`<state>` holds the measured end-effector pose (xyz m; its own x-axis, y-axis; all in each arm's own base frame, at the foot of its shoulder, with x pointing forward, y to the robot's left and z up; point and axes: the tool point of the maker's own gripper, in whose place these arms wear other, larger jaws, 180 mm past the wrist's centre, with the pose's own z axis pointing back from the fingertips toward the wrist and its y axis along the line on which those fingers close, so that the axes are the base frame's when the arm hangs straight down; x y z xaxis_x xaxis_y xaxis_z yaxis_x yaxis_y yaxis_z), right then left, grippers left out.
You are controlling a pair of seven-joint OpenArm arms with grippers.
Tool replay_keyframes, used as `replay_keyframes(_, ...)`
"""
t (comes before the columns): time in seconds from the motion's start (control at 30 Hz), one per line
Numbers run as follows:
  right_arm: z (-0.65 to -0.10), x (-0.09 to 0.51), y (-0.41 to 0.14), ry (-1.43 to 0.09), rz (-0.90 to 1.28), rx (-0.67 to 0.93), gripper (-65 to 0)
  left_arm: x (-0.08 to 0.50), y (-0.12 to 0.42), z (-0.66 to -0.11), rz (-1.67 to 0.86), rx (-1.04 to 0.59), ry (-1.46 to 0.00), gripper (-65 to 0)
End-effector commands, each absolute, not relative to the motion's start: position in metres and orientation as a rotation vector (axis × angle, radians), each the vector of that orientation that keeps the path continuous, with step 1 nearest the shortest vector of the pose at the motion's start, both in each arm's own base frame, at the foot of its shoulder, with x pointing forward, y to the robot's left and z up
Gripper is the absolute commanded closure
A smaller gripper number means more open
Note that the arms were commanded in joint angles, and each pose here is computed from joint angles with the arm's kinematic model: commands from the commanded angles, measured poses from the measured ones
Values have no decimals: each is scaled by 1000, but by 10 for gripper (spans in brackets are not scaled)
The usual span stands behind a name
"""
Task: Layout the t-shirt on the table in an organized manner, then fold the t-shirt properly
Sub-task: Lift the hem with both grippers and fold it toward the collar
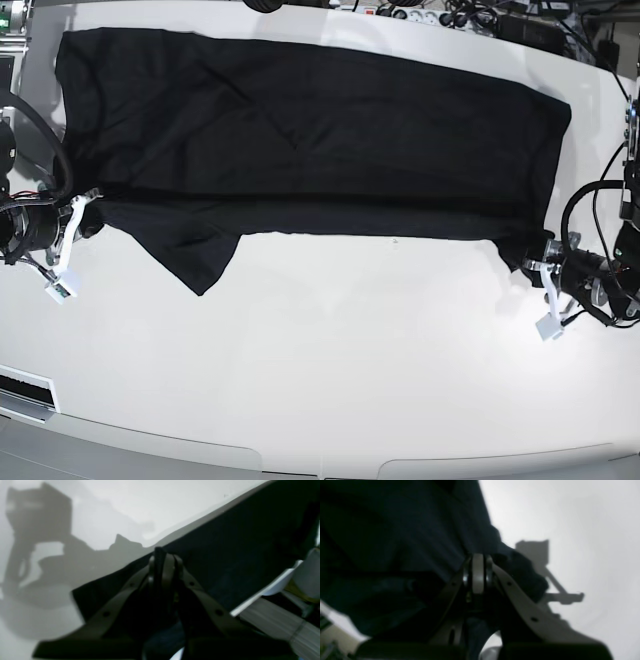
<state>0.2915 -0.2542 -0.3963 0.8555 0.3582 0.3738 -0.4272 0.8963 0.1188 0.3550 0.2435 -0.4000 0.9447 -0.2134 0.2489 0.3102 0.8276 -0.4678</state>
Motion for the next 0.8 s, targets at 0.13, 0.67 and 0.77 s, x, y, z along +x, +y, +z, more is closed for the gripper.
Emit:
replay_keyframes(0.13, -382, 301, -260, -389, 417, 192, 0, 357, 249, -381, -302, -545, -174, 0)
replay_keyframes(0.67, -394, 282, -257, -334, 436, 220, 0, 348, 267, -374, -232, -589, -200, 0)
replay_keyframes(0.77, -399, 274, -257, -314, 436, 224, 0, 344, 267, -377, -229, -590, -190, 0)
